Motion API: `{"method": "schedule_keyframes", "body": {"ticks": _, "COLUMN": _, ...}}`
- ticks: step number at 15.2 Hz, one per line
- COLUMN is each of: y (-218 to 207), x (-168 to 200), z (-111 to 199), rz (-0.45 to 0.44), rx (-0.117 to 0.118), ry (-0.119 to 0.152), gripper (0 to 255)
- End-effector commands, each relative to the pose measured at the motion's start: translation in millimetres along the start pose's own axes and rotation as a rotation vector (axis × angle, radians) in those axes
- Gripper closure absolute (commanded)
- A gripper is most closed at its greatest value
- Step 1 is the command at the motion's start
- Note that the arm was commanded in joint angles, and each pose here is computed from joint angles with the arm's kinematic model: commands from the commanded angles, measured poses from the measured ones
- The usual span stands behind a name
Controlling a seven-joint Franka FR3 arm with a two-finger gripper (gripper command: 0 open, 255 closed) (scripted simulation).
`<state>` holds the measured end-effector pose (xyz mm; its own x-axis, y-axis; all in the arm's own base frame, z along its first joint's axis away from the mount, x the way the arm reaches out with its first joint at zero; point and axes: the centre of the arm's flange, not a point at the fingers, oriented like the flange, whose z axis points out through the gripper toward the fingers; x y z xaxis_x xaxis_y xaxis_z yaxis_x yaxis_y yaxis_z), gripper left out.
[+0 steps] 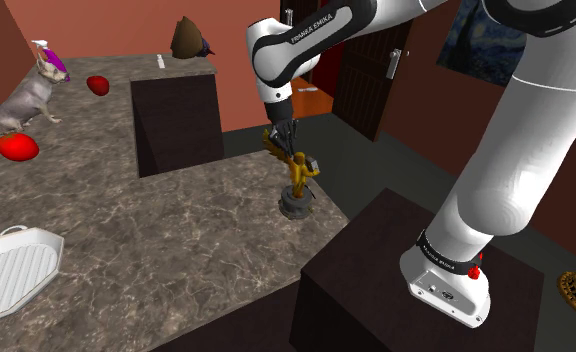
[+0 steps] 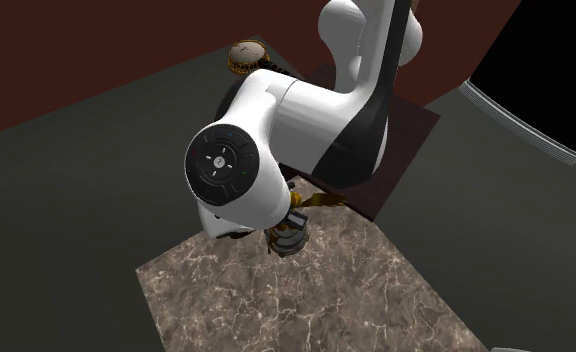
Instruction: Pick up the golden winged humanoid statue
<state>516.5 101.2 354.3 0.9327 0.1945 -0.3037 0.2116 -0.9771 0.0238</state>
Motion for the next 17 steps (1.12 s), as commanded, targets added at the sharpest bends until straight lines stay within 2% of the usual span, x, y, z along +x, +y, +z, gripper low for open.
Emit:
{"method": "schedule_keyframes", "body": {"ticks": 1, "y": -1, "x": -2, "z": -4, "rz": 0.0, "rx": 0.0, "ry": -0.002, "gripper": 255}}
{"method": "schedule_keyframes", "body": {"ticks": 15, "y": 1, "x": -24, "z": -74, "rz": 0.0, "rx": 0.0, "ry": -0.002, "gripper": 255}}
{"method": "schedule_keyframes", "body": {"ticks": 17, "y": 1, "x": -24, "z": -75, "rz": 0.0, "rx": 0.0, "ry": -0.002, "gripper": 255}}
